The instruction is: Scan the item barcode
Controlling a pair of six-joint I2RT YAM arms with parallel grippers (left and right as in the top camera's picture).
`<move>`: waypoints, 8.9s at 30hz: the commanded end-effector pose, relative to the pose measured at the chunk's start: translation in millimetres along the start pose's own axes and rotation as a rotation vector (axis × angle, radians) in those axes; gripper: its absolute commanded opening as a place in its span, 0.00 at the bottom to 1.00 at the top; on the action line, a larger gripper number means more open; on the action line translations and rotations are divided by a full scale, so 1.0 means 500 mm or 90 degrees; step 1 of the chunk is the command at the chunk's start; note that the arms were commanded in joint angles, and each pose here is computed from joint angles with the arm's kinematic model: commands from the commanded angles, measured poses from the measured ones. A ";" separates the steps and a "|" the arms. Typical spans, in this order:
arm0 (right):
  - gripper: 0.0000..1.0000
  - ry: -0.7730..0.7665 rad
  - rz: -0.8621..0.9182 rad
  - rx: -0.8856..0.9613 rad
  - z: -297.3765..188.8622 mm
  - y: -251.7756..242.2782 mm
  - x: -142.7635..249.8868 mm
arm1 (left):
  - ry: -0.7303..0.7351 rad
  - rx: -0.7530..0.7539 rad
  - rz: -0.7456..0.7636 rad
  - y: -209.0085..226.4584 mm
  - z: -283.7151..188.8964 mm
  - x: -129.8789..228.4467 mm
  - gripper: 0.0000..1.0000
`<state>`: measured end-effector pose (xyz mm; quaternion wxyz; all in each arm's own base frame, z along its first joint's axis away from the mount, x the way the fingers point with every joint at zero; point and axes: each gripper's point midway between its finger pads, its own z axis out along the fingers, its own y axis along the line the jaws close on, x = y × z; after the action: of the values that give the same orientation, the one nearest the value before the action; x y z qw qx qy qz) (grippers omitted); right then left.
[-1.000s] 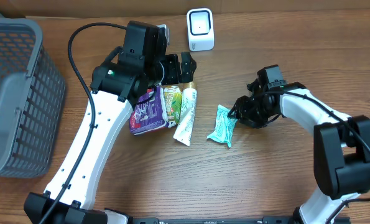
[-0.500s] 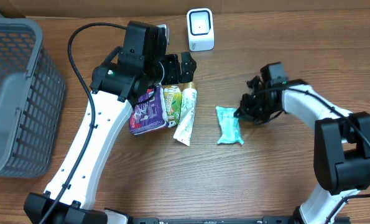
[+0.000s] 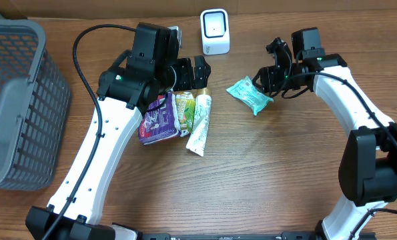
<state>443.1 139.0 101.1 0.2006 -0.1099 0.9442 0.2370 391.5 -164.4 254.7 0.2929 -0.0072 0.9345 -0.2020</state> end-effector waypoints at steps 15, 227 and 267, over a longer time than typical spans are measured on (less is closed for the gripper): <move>0.04 -0.056 0.446 0.202 0.120 -0.010 0.045 | 0.000 -0.002 0.019 0.001 0.002 -0.002 1.00; 0.04 -0.125 0.360 0.138 -0.283 -0.128 -0.041 | -0.023 -0.280 0.067 0.134 -0.096 -0.027 1.00; 0.73 0.025 0.259 0.017 -0.077 0.037 0.051 | -0.023 -0.280 0.067 0.134 -0.096 -0.027 1.00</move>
<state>409.5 91.7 142.4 0.1587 0.1047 0.9521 0.2396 379.7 -87.5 266.4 0.3025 -0.0146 0.9529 0.0171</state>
